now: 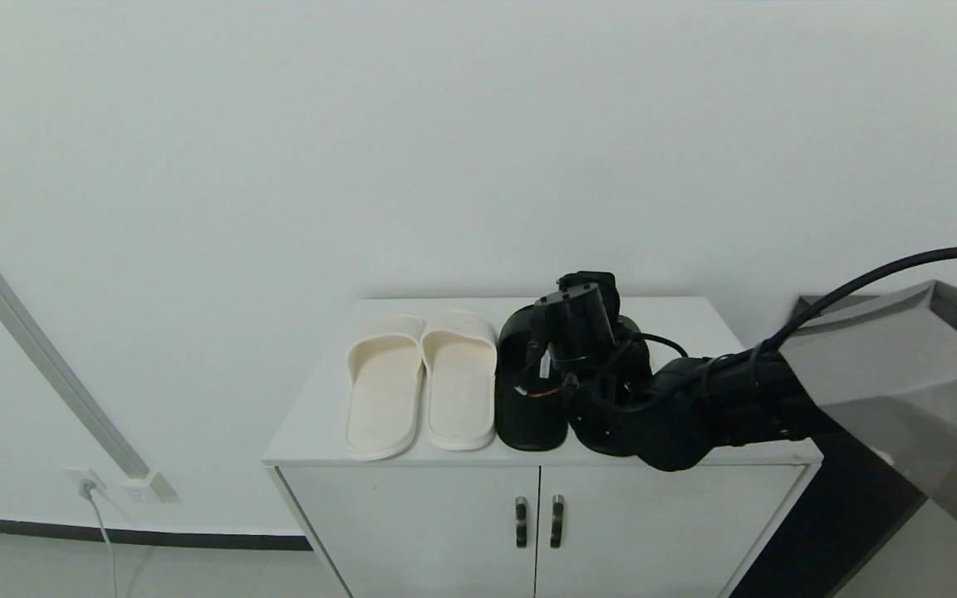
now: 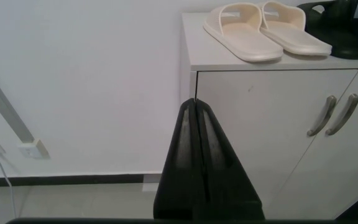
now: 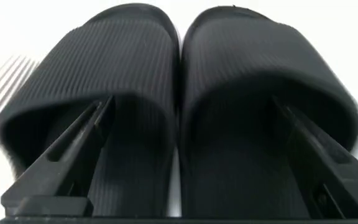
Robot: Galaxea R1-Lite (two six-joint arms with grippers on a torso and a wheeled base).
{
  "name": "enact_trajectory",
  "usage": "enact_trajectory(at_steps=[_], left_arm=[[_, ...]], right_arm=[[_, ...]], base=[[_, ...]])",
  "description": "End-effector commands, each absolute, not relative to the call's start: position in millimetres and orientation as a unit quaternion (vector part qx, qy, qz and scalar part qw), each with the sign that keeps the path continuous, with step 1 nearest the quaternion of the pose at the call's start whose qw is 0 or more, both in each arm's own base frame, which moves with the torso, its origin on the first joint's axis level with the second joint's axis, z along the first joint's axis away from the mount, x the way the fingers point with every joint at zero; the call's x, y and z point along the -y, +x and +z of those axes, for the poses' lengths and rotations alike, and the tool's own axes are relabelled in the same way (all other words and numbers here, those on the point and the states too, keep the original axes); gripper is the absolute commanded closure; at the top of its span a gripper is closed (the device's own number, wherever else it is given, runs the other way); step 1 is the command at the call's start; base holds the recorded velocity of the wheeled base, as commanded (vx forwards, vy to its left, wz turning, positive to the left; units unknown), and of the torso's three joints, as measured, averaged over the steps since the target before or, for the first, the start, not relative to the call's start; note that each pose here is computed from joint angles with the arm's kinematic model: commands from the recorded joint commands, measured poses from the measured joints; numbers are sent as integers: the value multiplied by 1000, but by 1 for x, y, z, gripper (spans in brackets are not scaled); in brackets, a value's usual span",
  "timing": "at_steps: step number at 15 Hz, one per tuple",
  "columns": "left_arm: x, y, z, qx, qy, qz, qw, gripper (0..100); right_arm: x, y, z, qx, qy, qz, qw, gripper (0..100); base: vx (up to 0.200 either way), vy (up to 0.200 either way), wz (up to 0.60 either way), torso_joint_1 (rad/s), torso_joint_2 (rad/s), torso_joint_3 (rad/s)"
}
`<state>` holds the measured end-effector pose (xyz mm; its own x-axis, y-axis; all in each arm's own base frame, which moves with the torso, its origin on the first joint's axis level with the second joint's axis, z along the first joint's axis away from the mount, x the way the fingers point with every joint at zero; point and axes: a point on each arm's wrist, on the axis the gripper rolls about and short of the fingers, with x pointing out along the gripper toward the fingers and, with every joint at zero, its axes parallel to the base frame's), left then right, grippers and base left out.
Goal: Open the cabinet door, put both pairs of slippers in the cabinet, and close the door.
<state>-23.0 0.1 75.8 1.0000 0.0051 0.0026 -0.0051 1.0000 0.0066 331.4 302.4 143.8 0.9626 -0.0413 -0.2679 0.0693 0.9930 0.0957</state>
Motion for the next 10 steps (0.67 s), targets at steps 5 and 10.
enact_trajectory(at_steps=[5, 10], left_arm=[[0, -23, 76, 1, 2, 4, 1000, 100], [0, -23, 76, 1, 1, 4, 1000, 100]], right_arm=[[-309, 358, 131, -125, 41, -39, 991, 100], [-308, 357, 134, -123, 32, -40, 991, 100]], base=[[0, 0, 0, 0, 0, 0], [0, 0, 0, 0, 0, 0]])
